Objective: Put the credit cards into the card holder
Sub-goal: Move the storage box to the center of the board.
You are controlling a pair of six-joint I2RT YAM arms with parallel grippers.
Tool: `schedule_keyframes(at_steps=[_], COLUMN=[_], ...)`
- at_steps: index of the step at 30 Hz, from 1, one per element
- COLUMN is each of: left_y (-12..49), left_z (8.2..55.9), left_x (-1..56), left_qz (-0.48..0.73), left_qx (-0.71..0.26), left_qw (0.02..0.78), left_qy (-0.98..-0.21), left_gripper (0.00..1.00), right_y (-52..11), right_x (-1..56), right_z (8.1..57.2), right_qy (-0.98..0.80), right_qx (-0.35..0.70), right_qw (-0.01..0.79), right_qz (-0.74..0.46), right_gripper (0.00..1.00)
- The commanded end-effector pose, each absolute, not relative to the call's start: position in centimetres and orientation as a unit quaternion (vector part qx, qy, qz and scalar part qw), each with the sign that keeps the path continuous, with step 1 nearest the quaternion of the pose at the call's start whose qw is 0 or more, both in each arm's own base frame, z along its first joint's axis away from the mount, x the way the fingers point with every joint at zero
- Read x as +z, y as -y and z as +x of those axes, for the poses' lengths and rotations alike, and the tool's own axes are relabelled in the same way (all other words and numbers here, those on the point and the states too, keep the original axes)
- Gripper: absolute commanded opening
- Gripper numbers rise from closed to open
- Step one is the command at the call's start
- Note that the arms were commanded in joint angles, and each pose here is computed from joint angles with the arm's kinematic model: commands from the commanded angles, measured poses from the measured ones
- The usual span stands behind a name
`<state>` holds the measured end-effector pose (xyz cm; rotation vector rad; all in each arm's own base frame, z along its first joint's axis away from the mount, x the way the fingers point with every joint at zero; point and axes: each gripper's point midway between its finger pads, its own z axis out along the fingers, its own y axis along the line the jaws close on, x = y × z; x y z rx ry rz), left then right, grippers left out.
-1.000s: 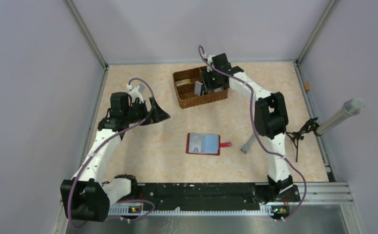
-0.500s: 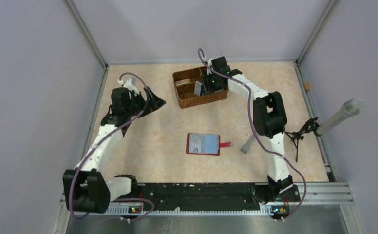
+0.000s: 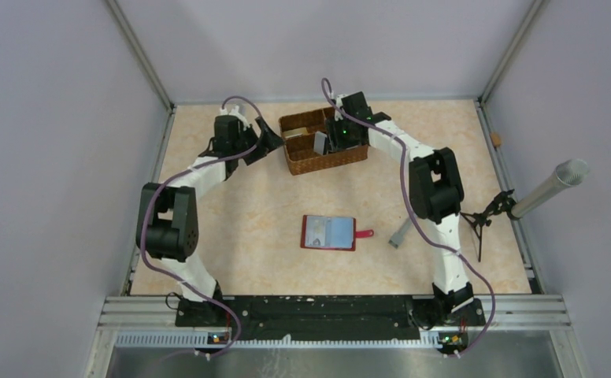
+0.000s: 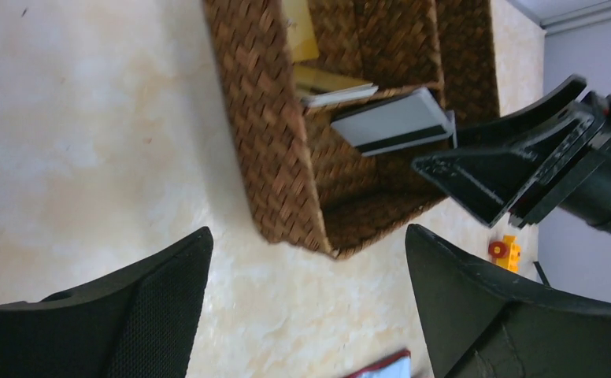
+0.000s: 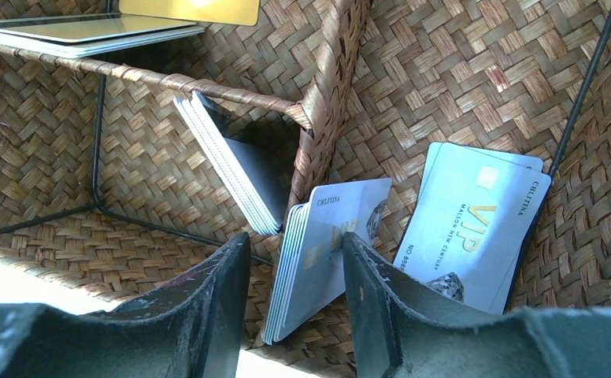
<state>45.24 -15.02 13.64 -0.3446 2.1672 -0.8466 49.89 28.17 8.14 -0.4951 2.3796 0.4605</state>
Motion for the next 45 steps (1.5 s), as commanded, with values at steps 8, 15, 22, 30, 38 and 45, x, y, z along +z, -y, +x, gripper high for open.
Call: schedule_keyframes(at_steps=[8,15,22,30,38,45], left_y=[18.5,19.0,18.9,18.5,18.2,18.1], left_z=[49.7,49.7,49.5,49.2,49.2,49.1], left_x=[12.8,10.7,10.0,9.4,9.2,9.2], left_qz=[-0.078,-0.065,-0.063,-0.061,-0.063,-0.067], left_qx=[-0.312,-0.275,-0.236,-0.204,-0.177,-0.166], left_qw=[0.396,0.377,0.378,0.376,0.376,0.376], left_qy=[-0.860,-0.882,-0.893,-0.902,-0.907,-0.909], left_gripper=[0.72,0.57,0.41,0.21,0.04,0.00], right_y=[-29.2,-29.2,-29.3,-29.1,-29.5,-29.5], right_x=[11.4,11.9,12.6,13.7,14.5,14.5], right_z=[49.6,49.5,49.5,49.4,49.2,48.9], right_qy=[-0.896,-0.895,-0.893,-0.891,-0.887,-0.890], right_qx=[0.199,0.203,0.208,0.207,0.217,0.220], right_qw=[0.350,0.352,0.357,0.364,0.366,0.360], right_qz=[-0.187,-0.184,-0.179,-0.175,-0.176,-0.173], right_gripper=[0.41,0.37,0.35,0.35,0.35,0.34])
